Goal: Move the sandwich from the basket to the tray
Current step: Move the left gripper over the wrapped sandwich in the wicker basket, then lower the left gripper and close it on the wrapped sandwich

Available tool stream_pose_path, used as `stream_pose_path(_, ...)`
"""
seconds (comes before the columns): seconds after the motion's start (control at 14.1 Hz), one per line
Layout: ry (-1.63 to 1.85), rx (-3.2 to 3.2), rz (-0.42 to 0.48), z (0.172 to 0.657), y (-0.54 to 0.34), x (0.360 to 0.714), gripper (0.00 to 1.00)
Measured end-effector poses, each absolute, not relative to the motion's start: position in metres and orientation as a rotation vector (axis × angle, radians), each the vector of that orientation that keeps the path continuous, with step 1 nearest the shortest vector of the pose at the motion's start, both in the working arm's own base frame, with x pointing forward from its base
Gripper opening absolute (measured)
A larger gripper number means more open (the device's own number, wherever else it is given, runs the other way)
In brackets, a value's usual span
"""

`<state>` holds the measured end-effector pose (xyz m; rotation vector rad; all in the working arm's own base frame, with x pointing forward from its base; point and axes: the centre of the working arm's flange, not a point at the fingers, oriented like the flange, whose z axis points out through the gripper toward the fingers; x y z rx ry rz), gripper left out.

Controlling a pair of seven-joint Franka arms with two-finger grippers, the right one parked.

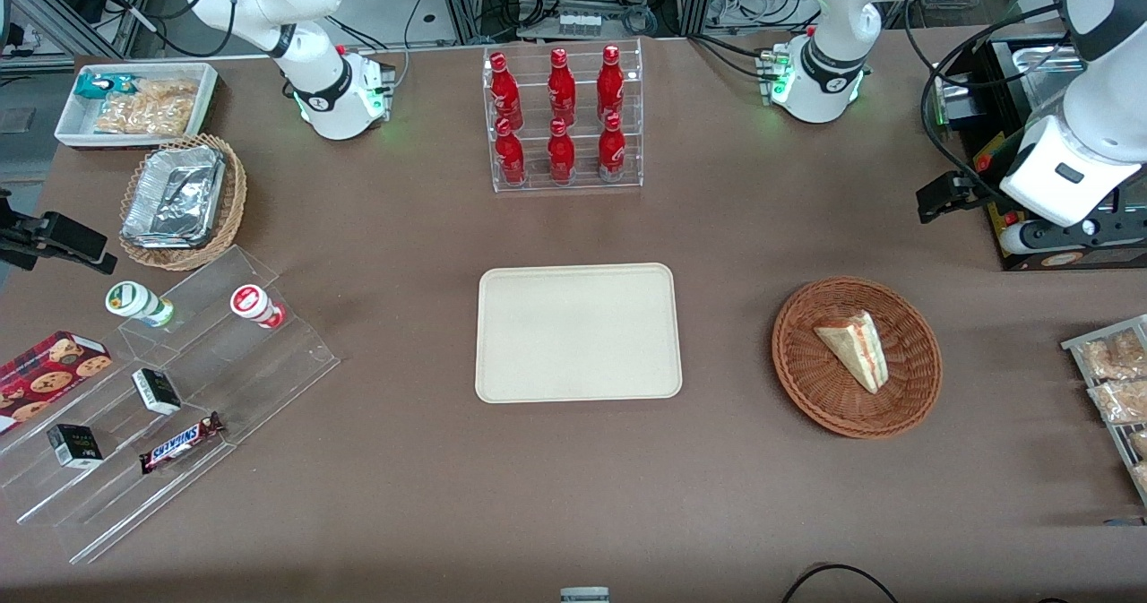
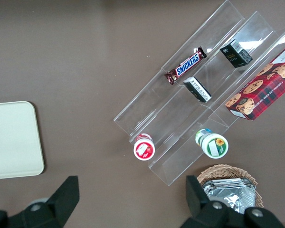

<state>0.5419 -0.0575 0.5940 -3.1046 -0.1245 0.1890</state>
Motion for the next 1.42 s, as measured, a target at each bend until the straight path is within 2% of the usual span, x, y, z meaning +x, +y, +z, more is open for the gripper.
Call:
stream_pose_path(0.21,-0.123,-3.109,0.168,0.593,-0.058,0.546,1.0)
stream_pose_path(0.35,-0.121,-3.107,0.185,0.586,-0.058,0.549,1.0)
stream_pose_path(0.71,-0.121,-3.102,0.284,0.518,-0.058,0.576,1.0)
stream_pose_path(0.92,-0.122,-3.113,0.241,0.466,-0.058,0.586,1.0)
stream_pose_path(1.2,-0.122,-3.126,0.177,0.403,-0.058,0.582,1.0)
stream_pose_path(1.42,-0.235,-3.129,0.095,0.369,-0.056,0.576,1.0)
